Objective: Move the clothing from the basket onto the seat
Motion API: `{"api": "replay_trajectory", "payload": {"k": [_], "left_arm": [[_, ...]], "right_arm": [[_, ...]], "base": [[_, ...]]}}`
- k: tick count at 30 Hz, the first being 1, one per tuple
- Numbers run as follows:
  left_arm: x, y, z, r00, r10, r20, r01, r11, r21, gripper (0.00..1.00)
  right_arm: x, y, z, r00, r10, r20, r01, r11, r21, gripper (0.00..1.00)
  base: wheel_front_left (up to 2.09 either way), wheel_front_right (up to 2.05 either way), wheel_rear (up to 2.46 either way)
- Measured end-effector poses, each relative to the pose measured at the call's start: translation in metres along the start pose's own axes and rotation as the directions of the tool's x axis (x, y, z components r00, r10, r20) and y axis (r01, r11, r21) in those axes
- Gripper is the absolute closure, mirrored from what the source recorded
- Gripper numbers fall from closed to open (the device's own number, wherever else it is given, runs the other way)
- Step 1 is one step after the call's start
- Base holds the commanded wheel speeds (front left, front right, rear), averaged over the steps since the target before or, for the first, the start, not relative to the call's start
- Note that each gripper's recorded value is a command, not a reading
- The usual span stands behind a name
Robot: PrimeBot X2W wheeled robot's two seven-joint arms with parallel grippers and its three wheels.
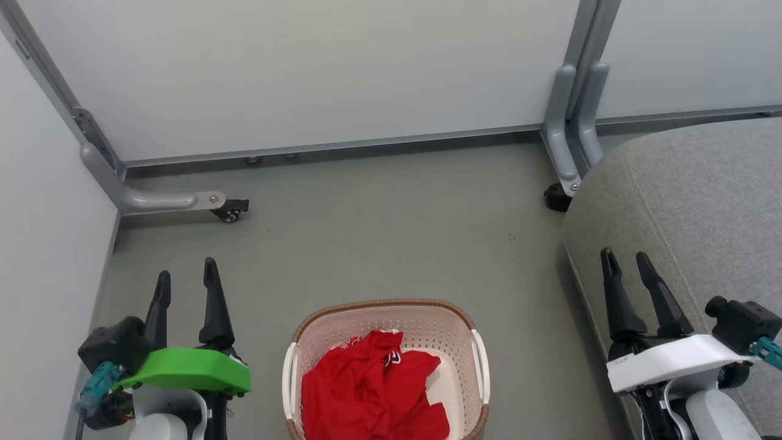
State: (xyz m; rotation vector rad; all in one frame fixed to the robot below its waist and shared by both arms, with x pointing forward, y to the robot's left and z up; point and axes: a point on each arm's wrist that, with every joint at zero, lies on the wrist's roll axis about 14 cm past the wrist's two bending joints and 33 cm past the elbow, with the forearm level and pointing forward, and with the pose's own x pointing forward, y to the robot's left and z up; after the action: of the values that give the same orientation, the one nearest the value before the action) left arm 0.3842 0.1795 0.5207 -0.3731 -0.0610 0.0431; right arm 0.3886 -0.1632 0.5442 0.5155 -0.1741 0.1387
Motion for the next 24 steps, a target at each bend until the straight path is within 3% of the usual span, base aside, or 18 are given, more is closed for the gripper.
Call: {"api": "replay_trajectory", "payload": {"k": [24], "left_arm": [[-0.002,-0.008,0.0,0.999,-0.045,0.03,0.038,0.98,0.196,0.0]], "right_arm": [[-0.001,-0.005,-0.014,0.999,-0.008,-0.046,-0.002,0.974,-0.228,0.0]], "base": [[0.0,0.0,0.0]]}}
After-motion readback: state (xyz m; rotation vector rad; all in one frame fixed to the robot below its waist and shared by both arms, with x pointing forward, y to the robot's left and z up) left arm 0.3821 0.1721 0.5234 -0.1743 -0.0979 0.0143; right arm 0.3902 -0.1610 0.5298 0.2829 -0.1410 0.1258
